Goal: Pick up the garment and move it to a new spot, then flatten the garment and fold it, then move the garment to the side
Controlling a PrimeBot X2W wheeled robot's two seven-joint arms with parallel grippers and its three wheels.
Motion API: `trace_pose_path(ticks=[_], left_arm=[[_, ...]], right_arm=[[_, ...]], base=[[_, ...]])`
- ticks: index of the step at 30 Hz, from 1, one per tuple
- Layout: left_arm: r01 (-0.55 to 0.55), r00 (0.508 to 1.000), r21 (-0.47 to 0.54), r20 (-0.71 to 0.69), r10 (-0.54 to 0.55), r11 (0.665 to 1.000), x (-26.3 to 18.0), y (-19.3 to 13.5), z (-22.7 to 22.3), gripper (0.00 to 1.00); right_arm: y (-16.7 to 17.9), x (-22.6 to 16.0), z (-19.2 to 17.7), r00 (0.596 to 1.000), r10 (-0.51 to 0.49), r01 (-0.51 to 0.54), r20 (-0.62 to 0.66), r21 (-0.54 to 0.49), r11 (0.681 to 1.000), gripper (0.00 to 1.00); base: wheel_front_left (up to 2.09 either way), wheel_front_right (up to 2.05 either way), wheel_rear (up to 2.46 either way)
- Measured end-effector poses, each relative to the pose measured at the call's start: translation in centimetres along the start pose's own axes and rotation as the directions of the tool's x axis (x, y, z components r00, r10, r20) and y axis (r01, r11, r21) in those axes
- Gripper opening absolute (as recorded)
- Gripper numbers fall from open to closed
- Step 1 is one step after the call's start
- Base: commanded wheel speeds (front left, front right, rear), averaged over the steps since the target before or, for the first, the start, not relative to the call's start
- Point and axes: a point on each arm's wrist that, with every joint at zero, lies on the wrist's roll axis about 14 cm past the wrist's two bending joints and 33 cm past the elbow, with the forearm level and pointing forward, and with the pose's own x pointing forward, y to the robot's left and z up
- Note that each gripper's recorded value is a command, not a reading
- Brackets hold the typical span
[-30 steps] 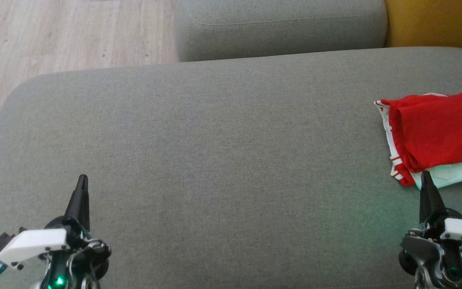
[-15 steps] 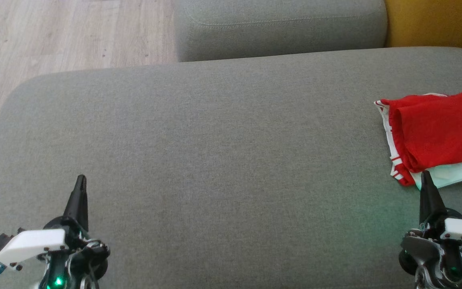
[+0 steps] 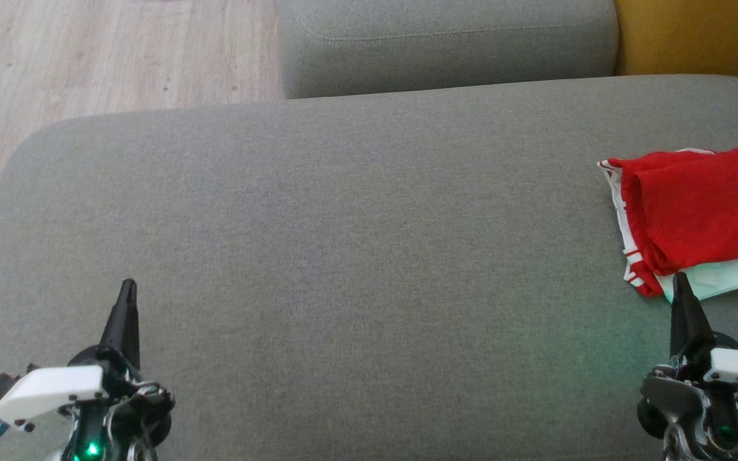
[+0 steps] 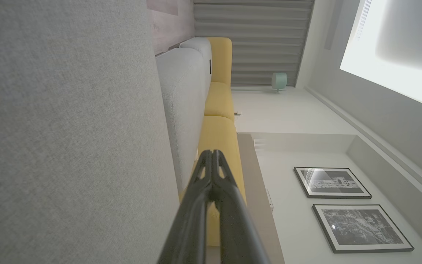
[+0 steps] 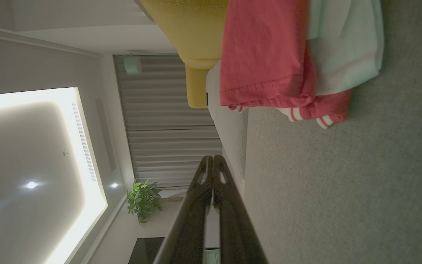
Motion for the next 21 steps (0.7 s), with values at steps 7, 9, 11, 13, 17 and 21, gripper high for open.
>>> trace_pose_path(ticks=[7,9,11,13,17,21], left_arm=[[0.000,1.000,0.000,0.001,0.000,1.000,0.00,-0.01,0.05,0.00],[0.000,1.000,-0.001,0.001,0.000,1.000,0.00,-0.01,0.06,0.00],[0.000,1.000,-0.001,0.002,0.000,1.000,0.00,0.00,0.07,0.00],[0.000,1.000,-0.001,0.002,0.000,1.000,-0.01,-0.01,0.08,0.00],[0.000,1.000,-0.001,0.003,0.000,1.000,-0.01,-0.01,0.09,0.00],[0.000,1.000,-0.001,0.003,0.000,1.000,-0.01,-0.01,0.10,0.00]], right_arm=[[0.00,0.00,0.02,1.000,0.000,0.000,0.001,0.000,1.000,0.00],[0.00,0.00,0.02,1.000,0.000,0.000,0.001,0.000,1.000,0.00],[0.00,0.00,0.03,1.000,0.000,0.000,0.001,0.000,1.000,0.00],[0.00,0.00,0.03,1.000,0.000,0.000,0.001,0.000,1.000,0.00],[0.00,0.00,0.03,1.000,0.000,0.000,0.001,0.000,1.000,0.00],[0.00,0.00,0.04,1.000,0.000,0.000,0.001,0.000,1.000,0.00]], base=[[0.00,0.00,0.00],[0.00,0.00,0.00],[0.00,0.00,0.00],[0.00,0.00,0.00],[0.00,0.00,0.00],[0.00,0.00,0.00]])
